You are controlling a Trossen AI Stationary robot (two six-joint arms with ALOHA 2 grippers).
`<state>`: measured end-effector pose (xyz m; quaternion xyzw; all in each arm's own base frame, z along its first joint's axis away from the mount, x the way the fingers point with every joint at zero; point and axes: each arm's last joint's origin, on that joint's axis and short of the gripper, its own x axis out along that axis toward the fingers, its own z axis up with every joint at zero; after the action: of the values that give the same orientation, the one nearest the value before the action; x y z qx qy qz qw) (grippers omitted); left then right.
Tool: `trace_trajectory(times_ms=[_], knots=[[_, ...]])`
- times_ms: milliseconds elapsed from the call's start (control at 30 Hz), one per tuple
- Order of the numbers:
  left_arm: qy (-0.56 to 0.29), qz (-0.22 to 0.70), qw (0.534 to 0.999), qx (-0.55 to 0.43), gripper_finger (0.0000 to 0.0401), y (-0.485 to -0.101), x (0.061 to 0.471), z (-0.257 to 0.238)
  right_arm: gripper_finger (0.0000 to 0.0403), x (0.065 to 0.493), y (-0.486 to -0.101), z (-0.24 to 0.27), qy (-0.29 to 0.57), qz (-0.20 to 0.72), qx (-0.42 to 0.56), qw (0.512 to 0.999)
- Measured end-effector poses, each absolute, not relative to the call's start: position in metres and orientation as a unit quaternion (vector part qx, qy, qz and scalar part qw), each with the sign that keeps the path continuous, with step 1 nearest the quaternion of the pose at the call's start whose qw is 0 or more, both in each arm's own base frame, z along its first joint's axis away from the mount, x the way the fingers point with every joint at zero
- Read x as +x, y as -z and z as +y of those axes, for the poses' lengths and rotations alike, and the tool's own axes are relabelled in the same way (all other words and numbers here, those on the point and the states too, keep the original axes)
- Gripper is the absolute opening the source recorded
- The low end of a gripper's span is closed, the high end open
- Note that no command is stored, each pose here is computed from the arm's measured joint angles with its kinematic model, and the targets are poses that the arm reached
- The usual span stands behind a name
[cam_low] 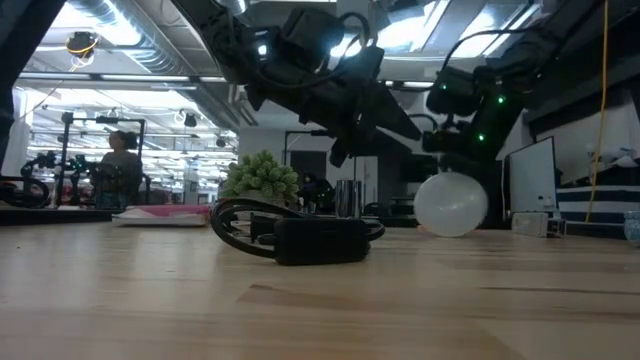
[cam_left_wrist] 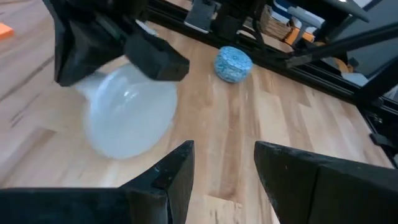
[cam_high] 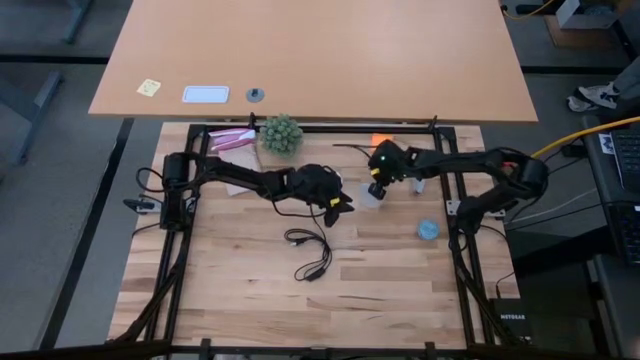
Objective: Screw lightbulb
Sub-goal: Insert the lightbulb into the lamp
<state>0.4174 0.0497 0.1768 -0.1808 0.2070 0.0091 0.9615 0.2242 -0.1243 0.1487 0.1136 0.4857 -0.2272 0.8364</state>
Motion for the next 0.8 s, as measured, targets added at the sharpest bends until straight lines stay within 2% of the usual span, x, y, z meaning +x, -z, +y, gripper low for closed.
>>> trace_trajectory(times_ms=[133,333,600,800], knots=[[-0.004,0.212,0.961,-0.18,0.0156,-0.176,0.418,0.044,0.0026,0.225,-0.139,-0.11,0.247,0.51,0.185,0.803],[0.0,0.233,0.955,-0.184,0.0156,-0.172,0.417,0.037,0.0026,0.241,-0.138,-0.079,0.245,0.483,0.282,0.792],[-0.011,0.283,0.933,-0.222,0.0156,-0.164,0.412,0.029,0.0026,0.266,-0.146,-0.028,0.124,0.441,0.281,0.843],[-0.065,0.361,0.876,-0.314,0.0156,-0.151,0.402,0.026,0.0026,0.275,-0.152,-0.009,0.086,0.411,0.277,0.864]])
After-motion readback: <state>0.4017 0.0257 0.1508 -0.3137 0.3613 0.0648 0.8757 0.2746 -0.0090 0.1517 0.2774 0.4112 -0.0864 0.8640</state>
